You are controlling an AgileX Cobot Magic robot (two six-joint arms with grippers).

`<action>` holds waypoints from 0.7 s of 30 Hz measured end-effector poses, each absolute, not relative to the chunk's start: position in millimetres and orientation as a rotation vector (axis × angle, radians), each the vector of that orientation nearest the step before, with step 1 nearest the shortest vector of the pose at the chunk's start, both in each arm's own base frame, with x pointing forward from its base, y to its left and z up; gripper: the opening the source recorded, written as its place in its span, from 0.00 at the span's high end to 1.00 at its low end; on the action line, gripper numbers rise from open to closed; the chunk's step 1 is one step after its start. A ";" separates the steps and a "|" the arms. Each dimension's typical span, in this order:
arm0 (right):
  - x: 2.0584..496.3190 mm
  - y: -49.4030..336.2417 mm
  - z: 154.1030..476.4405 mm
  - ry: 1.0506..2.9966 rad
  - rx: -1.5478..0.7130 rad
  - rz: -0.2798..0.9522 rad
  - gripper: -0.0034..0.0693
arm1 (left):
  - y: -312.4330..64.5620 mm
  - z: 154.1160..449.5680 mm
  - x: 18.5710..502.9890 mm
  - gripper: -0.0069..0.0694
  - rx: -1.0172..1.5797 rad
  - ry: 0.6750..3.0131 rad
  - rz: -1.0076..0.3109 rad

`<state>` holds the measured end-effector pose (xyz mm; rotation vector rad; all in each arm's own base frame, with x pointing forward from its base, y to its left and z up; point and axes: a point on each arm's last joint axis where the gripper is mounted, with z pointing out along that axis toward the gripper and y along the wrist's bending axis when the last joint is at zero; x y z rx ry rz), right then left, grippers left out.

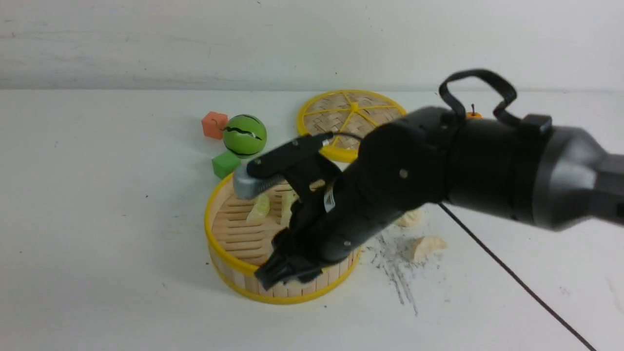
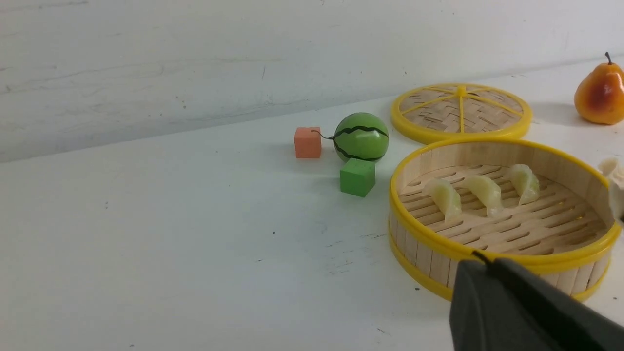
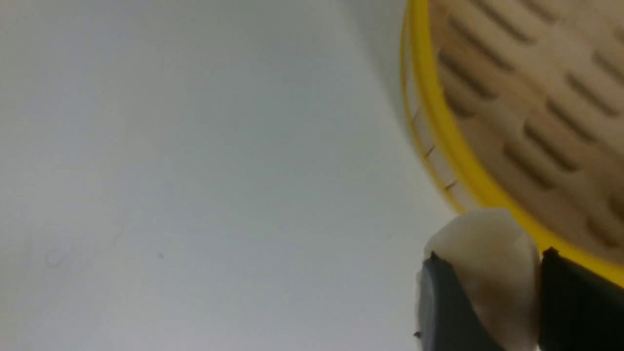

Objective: Put the dumplings into the steamer on the white table.
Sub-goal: 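Place the dumpling in the bamboo steamer basket with the right gripper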

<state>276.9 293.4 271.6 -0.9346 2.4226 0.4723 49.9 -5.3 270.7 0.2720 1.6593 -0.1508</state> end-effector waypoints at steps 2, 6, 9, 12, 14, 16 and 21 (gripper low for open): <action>284.3 297.7 277.5 2.397 -0.931 0.446 0.62 | -5.3 270.7 49.9 0.91 0.272 1.659 -0.151; 320.5 324.2 258.8 2.422 -0.902 0.339 0.62 | -5.3 270.7 49.9 0.91 0.272 1.659 -0.151; 336.9 337.9 239.1 2.471 -0.882 0.297 0.62 | -5.3 270.7 49.9 0.91 0.272 1.659 -0.151; 349.4 347.7 218.2 2.534 -0.854 0.251 0.62 | -5.3 270.7 49.9 0.91 0.272 1.659 -0.151; 354.6 350.6 208.5 2.562 -0.834 0.218 0.62 | -5.3 270.7 49.9 0.91 0.272 1.659 -0.151; 358.0 352.1 201.7 2.576 -0.814 0.196 0.62 | -5.3 270.7 49.9 0.91 0.272 1.659 -0.151; 360.1 354.6 198.5 2.587 -0.755 0.213 0.59 | -5.3 270.7 49.9 0.91 0.272 1.659 -0.151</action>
